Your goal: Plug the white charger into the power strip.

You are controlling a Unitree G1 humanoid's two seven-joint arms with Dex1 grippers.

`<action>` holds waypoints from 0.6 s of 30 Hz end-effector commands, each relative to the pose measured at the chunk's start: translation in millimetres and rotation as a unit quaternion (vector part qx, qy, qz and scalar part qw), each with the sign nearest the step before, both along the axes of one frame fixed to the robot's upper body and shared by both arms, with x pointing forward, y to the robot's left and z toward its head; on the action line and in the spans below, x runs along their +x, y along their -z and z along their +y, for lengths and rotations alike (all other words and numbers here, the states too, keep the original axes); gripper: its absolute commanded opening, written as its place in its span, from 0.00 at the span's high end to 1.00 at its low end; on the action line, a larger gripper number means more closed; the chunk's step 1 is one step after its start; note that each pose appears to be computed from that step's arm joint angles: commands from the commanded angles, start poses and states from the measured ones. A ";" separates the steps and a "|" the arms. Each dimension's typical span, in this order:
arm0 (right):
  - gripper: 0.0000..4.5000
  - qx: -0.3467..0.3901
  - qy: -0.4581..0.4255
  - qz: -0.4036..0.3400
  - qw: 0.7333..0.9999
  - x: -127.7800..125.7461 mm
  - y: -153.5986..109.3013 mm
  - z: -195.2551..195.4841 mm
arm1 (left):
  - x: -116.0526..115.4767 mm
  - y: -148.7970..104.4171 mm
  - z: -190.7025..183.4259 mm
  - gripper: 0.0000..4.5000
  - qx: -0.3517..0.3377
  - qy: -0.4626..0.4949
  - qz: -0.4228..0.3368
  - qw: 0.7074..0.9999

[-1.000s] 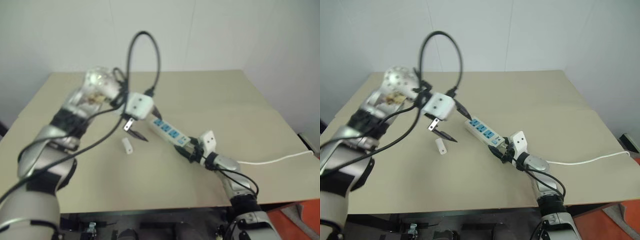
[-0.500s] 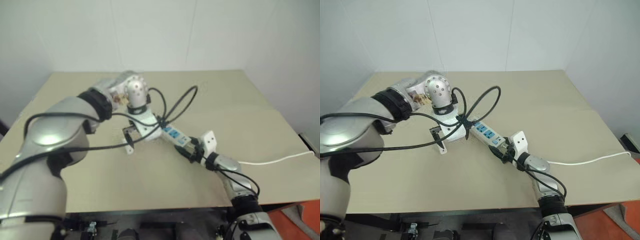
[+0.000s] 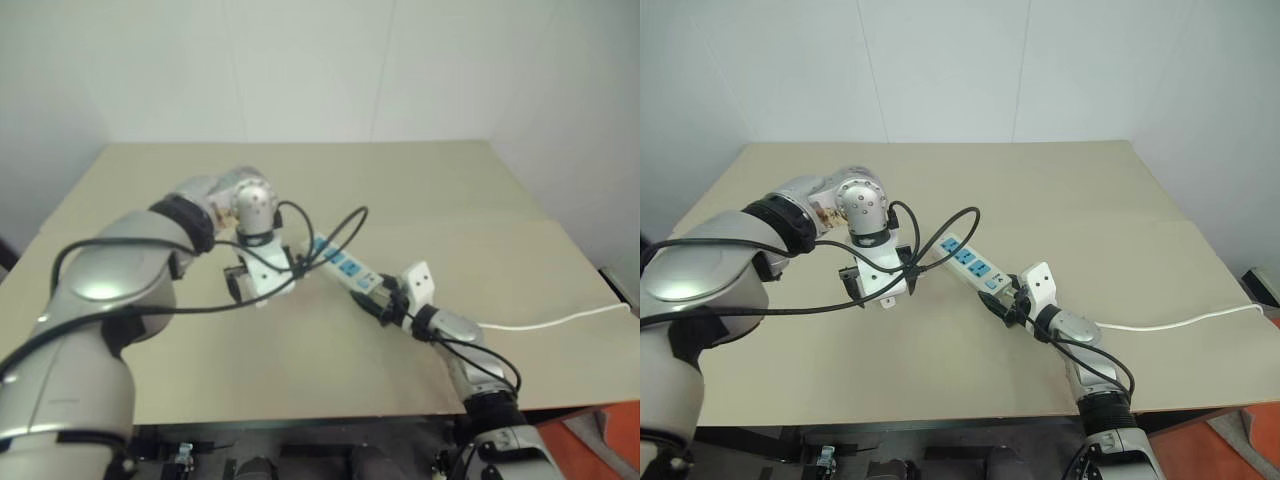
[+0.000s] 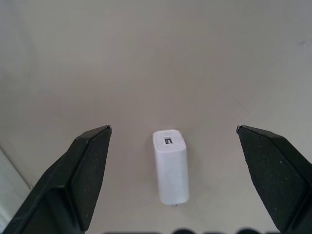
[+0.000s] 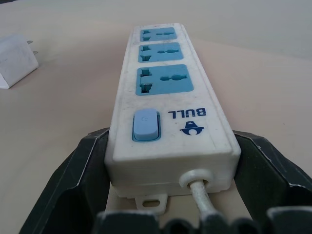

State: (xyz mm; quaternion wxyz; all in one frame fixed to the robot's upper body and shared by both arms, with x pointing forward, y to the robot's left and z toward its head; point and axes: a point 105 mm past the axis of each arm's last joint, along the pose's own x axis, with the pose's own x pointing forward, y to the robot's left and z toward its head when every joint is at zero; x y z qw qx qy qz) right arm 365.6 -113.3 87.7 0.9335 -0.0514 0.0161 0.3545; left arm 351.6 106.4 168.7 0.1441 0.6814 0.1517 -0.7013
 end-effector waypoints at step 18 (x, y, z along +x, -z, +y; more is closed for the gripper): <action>0.24 -0.052 -0.007 0.056 0.997 -15.6 33.7 -8.4 | 12.9 13.8 7.4 0.00 0.036 0.010 -0.046 0.998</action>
